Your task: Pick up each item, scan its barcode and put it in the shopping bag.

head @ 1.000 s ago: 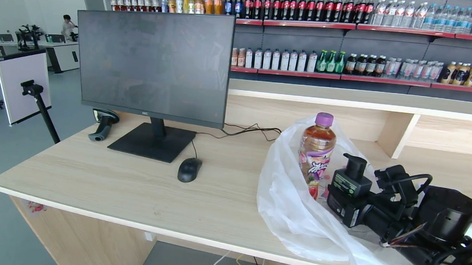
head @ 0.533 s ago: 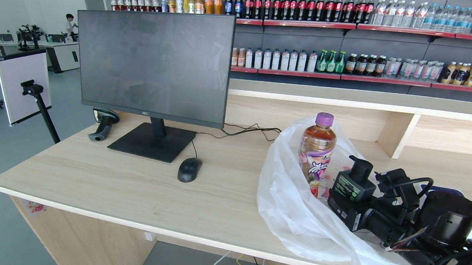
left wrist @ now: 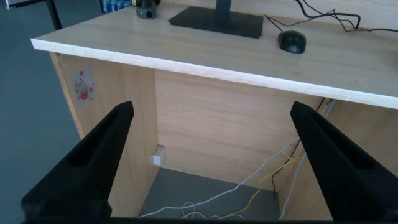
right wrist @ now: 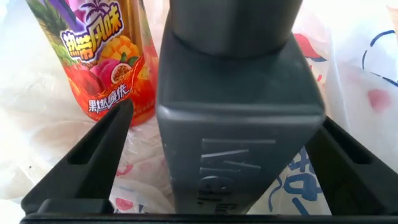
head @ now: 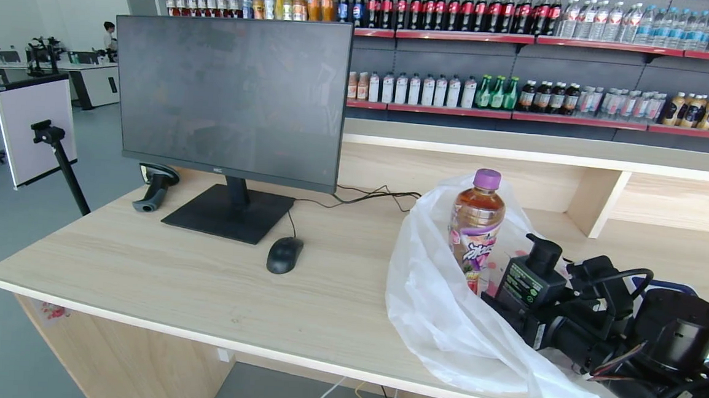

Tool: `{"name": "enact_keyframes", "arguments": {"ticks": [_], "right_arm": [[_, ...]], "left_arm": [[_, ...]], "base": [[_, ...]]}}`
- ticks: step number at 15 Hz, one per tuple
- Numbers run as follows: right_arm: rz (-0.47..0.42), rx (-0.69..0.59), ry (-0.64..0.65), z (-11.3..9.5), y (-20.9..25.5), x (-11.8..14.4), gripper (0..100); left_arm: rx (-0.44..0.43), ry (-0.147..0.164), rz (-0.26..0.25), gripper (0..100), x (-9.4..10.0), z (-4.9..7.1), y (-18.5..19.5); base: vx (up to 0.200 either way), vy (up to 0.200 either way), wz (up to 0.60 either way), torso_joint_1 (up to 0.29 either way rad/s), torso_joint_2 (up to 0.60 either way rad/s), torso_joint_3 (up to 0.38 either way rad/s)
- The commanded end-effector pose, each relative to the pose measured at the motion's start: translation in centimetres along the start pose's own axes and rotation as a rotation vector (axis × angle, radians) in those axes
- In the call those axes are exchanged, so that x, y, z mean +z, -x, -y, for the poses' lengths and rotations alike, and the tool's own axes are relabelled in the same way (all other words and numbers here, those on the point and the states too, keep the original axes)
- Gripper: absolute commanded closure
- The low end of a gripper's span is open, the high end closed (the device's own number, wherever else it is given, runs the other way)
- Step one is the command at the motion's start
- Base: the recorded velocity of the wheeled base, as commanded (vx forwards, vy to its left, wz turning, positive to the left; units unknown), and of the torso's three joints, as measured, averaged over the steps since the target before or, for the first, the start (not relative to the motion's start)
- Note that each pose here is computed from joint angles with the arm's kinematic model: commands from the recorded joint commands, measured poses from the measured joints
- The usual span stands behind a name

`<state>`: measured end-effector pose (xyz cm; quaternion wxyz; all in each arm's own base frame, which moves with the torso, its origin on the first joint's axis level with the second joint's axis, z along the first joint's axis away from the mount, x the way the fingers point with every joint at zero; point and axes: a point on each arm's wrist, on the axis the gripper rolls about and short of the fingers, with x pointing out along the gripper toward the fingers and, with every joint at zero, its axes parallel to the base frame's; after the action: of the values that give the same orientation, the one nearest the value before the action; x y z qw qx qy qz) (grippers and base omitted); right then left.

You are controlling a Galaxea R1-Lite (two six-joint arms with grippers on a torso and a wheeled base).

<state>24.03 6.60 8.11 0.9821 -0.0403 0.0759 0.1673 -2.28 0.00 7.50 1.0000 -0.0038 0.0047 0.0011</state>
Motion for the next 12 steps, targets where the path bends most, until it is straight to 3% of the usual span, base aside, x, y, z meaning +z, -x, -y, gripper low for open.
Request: {"name": "enact_keyframes", "arguments": {"ticks": [1,12], "right_arm": [[0.019,-0.002,0.003,0.0,0.2,0.4,0],[0.108,-0.006,0.021,0.0,2.4,2.5,0]], "left_arm": [[0.001,0.000,0.000,0,0.0,0.0,0.0],[0.001,0.000,0.000,0,0.0,0.0,0.0]], "base": [[0.000,0.000,0.00,0.000,0.00,0.000],[0.000,0.000,0.00,0.000,0.00,0.000]]}}
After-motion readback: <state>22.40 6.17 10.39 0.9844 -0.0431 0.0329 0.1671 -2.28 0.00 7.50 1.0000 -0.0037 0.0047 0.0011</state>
